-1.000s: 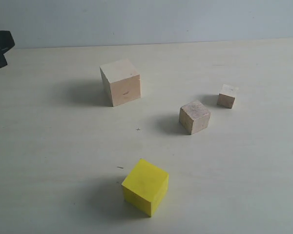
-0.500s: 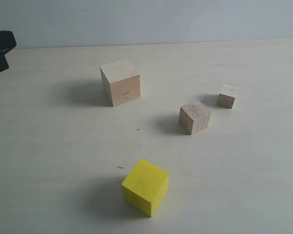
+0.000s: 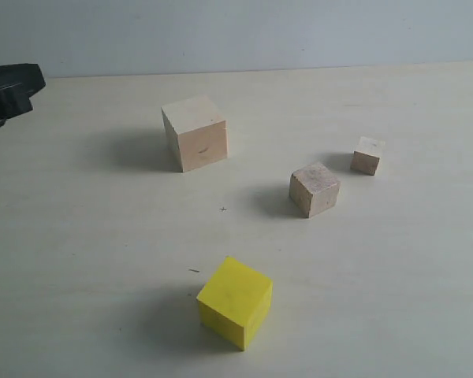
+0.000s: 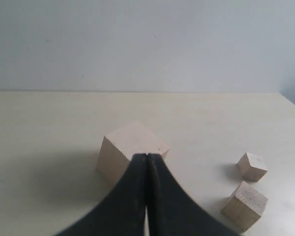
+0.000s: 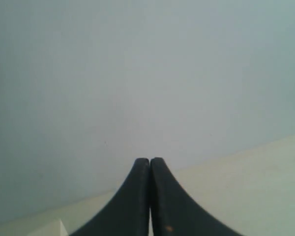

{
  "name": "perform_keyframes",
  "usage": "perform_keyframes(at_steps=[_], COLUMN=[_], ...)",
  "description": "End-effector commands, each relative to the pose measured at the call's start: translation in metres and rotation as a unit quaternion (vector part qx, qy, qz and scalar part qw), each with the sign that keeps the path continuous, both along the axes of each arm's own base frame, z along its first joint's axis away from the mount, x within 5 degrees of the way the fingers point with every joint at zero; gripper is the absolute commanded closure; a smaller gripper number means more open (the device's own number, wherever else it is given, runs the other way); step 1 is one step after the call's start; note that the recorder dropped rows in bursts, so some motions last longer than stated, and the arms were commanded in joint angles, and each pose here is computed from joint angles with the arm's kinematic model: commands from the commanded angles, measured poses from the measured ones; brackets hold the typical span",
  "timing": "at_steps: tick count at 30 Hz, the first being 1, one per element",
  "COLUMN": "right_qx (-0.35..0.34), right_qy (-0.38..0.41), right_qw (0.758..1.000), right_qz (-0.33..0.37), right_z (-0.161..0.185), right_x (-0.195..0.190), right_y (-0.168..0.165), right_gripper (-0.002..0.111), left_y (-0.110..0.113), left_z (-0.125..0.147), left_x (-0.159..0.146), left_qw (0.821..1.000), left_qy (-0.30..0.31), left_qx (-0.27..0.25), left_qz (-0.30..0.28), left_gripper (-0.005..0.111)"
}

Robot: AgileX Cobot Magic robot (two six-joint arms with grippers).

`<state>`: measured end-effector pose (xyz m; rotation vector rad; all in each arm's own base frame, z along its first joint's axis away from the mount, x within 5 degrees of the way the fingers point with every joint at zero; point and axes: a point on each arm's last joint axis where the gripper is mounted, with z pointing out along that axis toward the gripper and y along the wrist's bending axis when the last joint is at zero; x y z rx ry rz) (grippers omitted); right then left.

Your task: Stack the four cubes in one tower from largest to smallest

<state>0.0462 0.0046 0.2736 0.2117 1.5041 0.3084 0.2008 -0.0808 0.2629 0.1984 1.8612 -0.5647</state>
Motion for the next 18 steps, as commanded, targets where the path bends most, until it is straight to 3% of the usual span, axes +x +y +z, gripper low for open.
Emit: perform_keyframes(at_steps=[1, 4, 9, 14, 18], right_qx=[-0.062, -0.134, -0.166, -0.155, -0.13], right_qy=[0.09, 0.122, 0.127, 0.186, 0.204], right_qw=[0.992, 0.97, 0.921, 0.89, 0.878], right_qz=[0.064, 0.165, 0.329, 0.385, 0.412], right_z=[0.014, 0.02, 0.02, 0.01, 0.007], right_x=[0.005, 0.011, 0.021, 0.031, 0.035], right_y=[0.011, 0.027, 0.052, 0.058, 0.062], right_gripper=[0.108, 0.108, 0.108, 0.108, 0.108], left_y=[-0.011, -0.019, -0.03, -0.048, -0.06], left_z=[0.003, 0.008, 0.019, 0.027, 0.027], left_x=[0.015, 0.031, 0.061, 0.086, 0.11], left_qw=[0.999, 0.998, 0.997, 0.99, 0.983], left_qy=[0.017, 0.029, 0.032, 0.036, 0.074], left_qx=[0.004, 0.008, 0.016, 0.042, 0.044], left_qz=[-0.034, -0.049, -0.064, -0.131, -0.164], left_gripper=[0.107, 0.107, 0.107, 0.107, 0.107])
